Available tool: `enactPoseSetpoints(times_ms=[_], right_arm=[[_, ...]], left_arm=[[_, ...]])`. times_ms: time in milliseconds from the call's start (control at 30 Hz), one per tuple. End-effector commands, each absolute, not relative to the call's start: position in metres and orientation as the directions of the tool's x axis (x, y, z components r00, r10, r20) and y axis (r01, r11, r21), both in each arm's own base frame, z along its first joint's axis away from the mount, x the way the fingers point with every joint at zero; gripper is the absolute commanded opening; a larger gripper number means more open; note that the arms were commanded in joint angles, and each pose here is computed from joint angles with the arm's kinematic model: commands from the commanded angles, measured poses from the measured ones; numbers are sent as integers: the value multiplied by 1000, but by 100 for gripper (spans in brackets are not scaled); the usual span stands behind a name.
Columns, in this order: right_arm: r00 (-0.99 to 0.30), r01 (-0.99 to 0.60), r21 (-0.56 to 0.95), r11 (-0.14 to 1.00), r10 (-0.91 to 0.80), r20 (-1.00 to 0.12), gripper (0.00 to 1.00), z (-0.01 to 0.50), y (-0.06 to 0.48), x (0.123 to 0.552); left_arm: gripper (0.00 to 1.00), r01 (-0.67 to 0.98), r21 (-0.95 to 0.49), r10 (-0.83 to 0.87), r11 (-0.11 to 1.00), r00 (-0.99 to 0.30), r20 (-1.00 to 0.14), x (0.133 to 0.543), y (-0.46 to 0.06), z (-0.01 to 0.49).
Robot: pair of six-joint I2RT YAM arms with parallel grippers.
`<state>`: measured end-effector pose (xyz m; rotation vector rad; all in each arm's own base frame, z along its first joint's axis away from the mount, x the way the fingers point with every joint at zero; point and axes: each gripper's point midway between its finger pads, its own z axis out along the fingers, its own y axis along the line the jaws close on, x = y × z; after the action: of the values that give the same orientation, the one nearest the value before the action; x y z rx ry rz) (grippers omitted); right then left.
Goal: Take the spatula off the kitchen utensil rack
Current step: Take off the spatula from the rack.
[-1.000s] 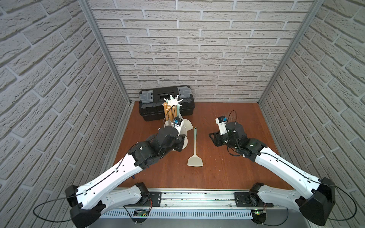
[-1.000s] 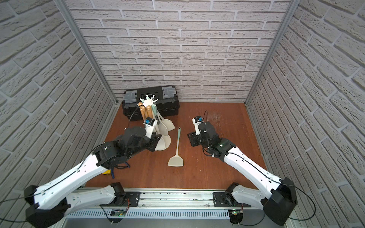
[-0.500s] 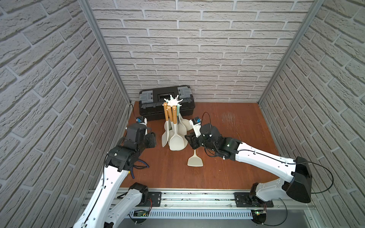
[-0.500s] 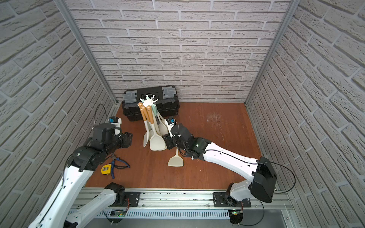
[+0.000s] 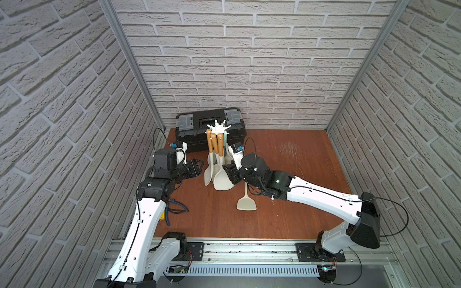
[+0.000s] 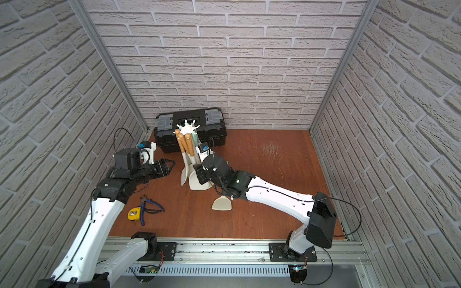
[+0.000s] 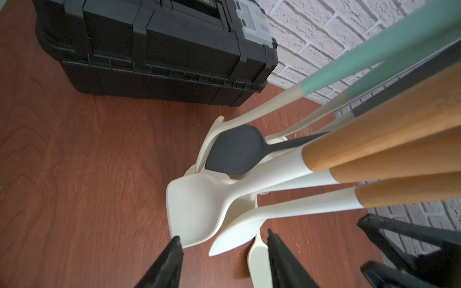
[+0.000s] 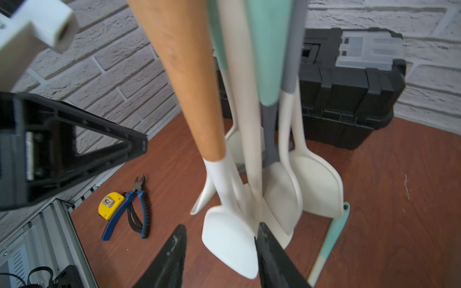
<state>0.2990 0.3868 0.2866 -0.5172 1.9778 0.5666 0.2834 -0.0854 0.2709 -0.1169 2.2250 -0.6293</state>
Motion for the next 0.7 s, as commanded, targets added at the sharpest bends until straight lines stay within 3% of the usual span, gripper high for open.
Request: enactPoseSetpoints(times_ms=[0, 433, 667], right_arm=[[-394, -582, 125, 803, -144, -908, 50, 294, 398, 293], [-366, -408, 178, 895, 18, -931, 44, 289, 392, 324], [-340, -412, 183, 893, 36, -940, 44, 287, 407, 334]], left_arm=[[57, 168, -505, -291, 846, -648, -703, 292, -92, 278], [57, 172, -502, -283, 847, -655, -700, 290, -90, 271], [57, 179, -500, -273, 848, -660, -700, 293, -91, 266]])
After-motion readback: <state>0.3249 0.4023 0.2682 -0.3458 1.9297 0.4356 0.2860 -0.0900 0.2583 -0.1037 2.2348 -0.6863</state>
